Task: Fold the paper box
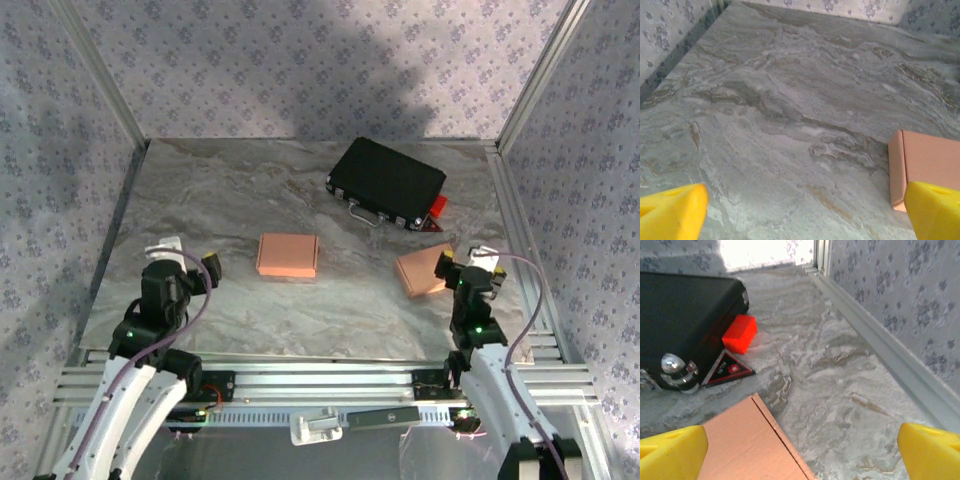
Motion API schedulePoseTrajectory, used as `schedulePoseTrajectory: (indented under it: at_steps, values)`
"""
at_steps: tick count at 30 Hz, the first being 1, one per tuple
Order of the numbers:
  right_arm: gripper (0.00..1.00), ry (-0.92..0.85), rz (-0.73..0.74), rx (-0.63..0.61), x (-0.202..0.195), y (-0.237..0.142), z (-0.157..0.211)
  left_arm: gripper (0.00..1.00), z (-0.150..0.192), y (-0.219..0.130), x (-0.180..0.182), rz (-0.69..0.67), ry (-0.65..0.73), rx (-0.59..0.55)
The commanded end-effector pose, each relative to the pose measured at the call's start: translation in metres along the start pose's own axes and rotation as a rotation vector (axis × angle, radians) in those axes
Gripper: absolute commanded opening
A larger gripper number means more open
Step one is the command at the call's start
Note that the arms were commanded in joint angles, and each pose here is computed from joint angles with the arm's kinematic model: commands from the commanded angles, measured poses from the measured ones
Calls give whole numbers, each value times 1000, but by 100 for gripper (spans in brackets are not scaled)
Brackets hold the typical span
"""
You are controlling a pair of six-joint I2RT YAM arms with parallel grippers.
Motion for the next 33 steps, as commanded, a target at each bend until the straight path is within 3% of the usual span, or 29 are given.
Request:
schedulePoseTrajectory:
  at_steps: [1, 9, 10, 12, 21, 33]
  values:
    - [99, 74, -73, -169, 15, 7, -33, 100, -16, 8, 0, -13, -16, -126]
    - [99, 5, -131, -119, 33, 47, -23, 100, -5, 47, 2, -54, 87, -158]
    - [99, -2, -125, -70, 34, 50, -21, 100, -4, 54, 3, -52, 86, -157]
    - [99, -51, -135, -123, 36, 52, -26, 100, 0, 65, 6, -45, 85, -143]
    - [99, -18, -140, -94, 24, 81, -12, 100, 20, 111, 19, -46, 52, -116]
    - [99, -89, -153, 11, 41, 106, -7, 100, 3, 169, 5, 19, 149, -69]
Point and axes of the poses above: each hand's point on the last joint's axis, 136 mm out from that joint toward the fingers, its own y axis out along the fingers, its own x axis along the line the jaws close on, z = x × y, the point moved 1 cm from there along -y, back along the fingers, and after that the axes turned 2 degrees about y, right-handed, at the moved point
